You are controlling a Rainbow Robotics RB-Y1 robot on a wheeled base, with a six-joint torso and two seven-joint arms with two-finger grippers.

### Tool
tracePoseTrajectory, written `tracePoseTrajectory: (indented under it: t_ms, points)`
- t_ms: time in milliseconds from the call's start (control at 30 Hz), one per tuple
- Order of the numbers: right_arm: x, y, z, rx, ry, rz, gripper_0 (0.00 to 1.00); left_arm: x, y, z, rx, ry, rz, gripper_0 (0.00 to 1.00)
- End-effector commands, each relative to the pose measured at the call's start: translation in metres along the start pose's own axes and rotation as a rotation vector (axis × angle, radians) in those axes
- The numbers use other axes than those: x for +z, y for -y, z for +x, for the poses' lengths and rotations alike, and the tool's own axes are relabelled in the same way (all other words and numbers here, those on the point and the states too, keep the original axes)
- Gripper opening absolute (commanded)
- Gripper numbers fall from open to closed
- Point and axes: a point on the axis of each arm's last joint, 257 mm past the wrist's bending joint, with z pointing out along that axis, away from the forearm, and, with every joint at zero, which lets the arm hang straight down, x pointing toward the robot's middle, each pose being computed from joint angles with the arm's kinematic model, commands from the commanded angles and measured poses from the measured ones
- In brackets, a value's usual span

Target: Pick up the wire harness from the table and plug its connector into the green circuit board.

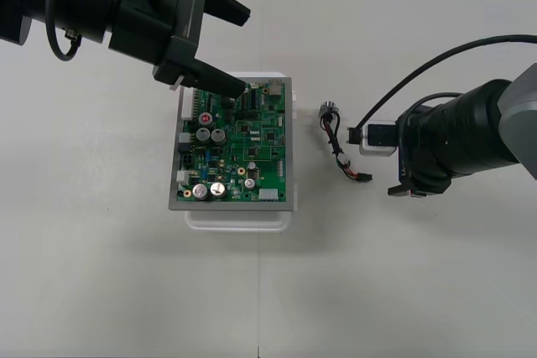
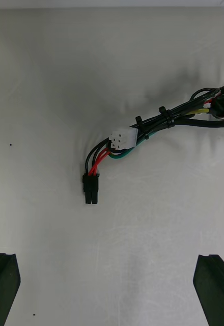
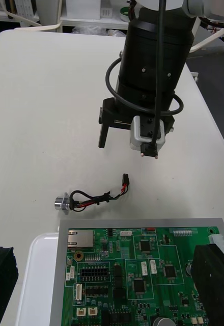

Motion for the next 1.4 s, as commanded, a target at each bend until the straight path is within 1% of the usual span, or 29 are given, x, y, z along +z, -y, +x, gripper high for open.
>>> tracePoseTrajectory:
  t_ms: [33, 367, 733, 1033, 1400]
  points:
    - [0.001, 0.014, -0.004, 0.034, -0.013, 0.014, 1.0, 0.004, 0.004, -0.025, 0.047, -0.004, 0.015, 1.0]
    - [0.016, 0.01, -0.01, -0.025, -0.068, 0.02, 1.0, 0.005, 0.004, -0.025, 0.047, -0.005, 0.014, 1.0]
    - [0.04, 0.009, -0.012, 0.04, -0.074, -0.006, 1.0, 0.005, 0.004, -0.025, 0.047, -0.005, 0.014, 1.0]
    - [0.051, 0.008, -0.011, 0.014, -0.119, 0.021, 1.0, 0.005, 0.004, -0.025, 0.047, -0.005, 0.014, 1.0]
    - [0.069, -0.004, -0.013, 0.047, -0.123, -0.026, 1.0, 0.005, 0.004, -0.025, 0.047, -0.005, 0.014, 1.0]
